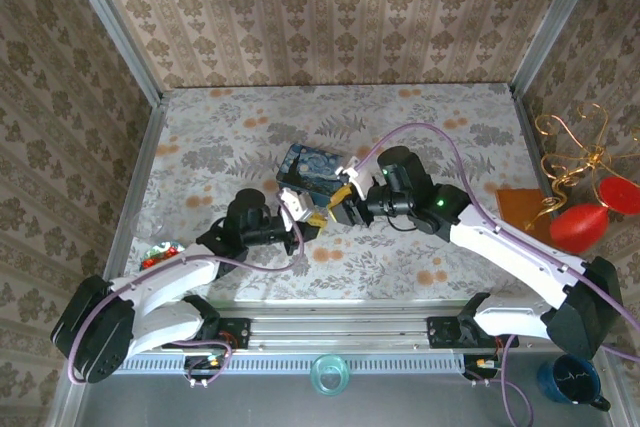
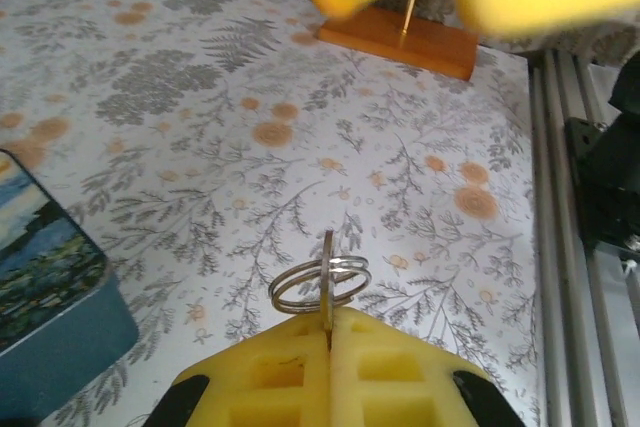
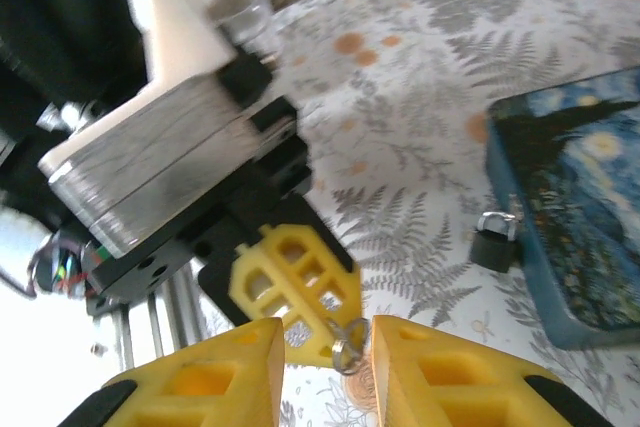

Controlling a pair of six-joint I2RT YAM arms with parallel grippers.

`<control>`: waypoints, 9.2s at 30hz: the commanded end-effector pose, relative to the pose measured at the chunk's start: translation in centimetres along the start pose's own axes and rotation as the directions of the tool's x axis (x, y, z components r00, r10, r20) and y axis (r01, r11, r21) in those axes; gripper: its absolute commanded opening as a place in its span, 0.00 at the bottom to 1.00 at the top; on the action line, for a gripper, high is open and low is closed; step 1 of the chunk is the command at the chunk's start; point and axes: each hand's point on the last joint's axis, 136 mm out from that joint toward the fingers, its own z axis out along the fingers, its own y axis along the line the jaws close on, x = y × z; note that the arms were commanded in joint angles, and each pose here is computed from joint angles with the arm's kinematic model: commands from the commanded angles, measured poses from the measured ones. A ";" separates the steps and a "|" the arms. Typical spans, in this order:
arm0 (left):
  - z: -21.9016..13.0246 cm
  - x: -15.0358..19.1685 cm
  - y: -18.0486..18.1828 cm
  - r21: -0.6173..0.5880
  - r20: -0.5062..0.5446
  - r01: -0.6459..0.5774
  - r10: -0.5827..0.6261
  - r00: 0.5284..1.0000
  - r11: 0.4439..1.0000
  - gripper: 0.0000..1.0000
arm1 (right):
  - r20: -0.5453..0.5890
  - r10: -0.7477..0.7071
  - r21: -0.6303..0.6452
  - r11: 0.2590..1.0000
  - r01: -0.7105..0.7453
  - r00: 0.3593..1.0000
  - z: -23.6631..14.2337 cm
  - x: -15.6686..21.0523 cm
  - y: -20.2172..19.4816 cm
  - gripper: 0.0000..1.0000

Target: Unlock a padlock with a key

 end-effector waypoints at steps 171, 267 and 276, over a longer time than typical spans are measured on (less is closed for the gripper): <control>-5.9 4.6 12.6 -0.523 0.172 0.579 -0.588 0.790 0.625 0.51 | 0.312 0.397 0.272 0.833 -0.481 0.863 -0.9 1.5 -9.0 0.00; 5.5 3.5 12.1 -0.096 0.156 0.986 -0.977 0.148 0.134 0.00 | 0.534 0.830 -0.009 0.195 -0.981 0.160 4.9 11.5 -11.8 0.00; 6.1 0.7 11.0 0.042 0.177 0.994 -0.980 0.094 0.103 0.00 | 0.519 0.853 -0.121 0.136 -0.983 0.054 5.1 10.1 -11.6 0.00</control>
